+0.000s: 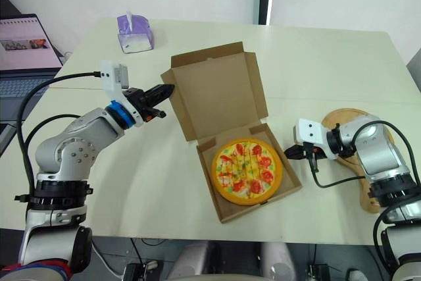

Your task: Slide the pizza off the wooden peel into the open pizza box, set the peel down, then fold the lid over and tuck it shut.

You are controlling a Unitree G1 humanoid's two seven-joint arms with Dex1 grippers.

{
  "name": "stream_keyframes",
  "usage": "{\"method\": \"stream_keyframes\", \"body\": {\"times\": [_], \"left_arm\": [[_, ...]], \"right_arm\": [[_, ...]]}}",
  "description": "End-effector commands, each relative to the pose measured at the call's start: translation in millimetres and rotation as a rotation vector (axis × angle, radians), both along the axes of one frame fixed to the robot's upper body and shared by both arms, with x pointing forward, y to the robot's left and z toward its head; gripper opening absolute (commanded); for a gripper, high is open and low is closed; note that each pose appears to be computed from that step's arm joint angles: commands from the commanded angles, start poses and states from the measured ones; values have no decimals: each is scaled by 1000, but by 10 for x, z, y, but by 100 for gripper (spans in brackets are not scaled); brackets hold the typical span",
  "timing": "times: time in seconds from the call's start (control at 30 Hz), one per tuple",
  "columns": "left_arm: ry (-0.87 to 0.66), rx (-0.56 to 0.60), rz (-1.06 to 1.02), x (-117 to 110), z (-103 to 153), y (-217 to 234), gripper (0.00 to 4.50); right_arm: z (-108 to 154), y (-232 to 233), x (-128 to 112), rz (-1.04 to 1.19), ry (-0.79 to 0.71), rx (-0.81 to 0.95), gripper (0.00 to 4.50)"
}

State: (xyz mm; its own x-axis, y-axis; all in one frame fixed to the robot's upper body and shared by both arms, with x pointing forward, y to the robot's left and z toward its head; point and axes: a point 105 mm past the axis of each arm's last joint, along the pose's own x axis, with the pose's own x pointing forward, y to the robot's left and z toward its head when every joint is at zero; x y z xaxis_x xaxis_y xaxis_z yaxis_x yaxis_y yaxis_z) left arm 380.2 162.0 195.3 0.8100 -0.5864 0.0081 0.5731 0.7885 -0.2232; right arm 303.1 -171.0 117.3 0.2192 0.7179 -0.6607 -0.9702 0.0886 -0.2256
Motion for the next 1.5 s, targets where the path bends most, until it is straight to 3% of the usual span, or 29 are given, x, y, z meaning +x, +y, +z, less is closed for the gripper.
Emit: {"method": "stream_keyframes", "body": {"times": [0.03, 0.23, 0.87, 1.27, 1.5], "left_arm": [[-52, 17, -73, 57, 103, -176, 0], [-98, 22, -128, 199, 203, -389, 0], [-169, -27, -188, 373, 376, -754, 0], [-180, 8, -153, 485, 270, -794, 0], [-198, 20, -119, 513, 240, -708, 0]], "right_arm": [[146, 55, -83, -10, -44, 42, 15], [45, 19, -115, -71, -61, 39, 15], [140, -262, 100, -287, -187, 71, 15], [142, -319, 166, -335, -219, 74, 15], [343, -364, 259, -426, -244, 180, 15]]}}
